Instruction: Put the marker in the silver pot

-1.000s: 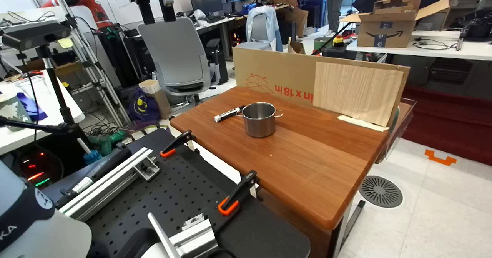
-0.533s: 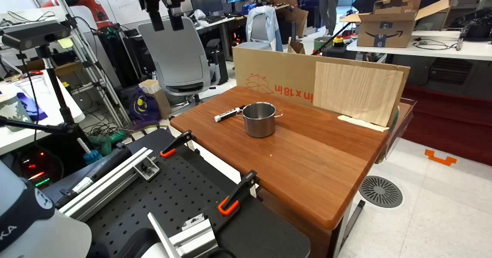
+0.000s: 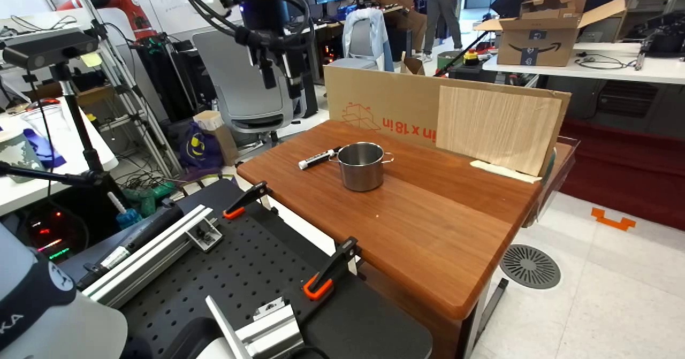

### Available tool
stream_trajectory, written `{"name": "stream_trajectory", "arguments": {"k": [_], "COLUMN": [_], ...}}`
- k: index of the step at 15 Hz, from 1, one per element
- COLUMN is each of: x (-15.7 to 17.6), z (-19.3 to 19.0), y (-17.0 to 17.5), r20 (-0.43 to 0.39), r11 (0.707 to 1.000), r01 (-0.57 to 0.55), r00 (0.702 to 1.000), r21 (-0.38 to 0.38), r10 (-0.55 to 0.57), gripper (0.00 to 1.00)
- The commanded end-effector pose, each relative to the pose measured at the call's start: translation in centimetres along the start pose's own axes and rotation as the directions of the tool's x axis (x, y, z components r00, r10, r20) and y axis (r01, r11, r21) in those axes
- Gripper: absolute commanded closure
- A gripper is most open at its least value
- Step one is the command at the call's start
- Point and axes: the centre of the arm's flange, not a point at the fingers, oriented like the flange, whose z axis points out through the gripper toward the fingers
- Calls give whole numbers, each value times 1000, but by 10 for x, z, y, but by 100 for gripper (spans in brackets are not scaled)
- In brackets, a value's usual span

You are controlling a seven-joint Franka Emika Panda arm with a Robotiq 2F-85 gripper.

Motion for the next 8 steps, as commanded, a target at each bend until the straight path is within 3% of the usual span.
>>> {"name": "stream_trajectory", "arguments": {"k": [1,8], "x": [40,79], "z": [36,100], "y": [-8,-20], "r20": [5,32], "r11": [997,989], "r01": [-61,-135], "r00": [998,991], "r21": [46,65], "r10": [61,133], "gripper": [0,0]}}
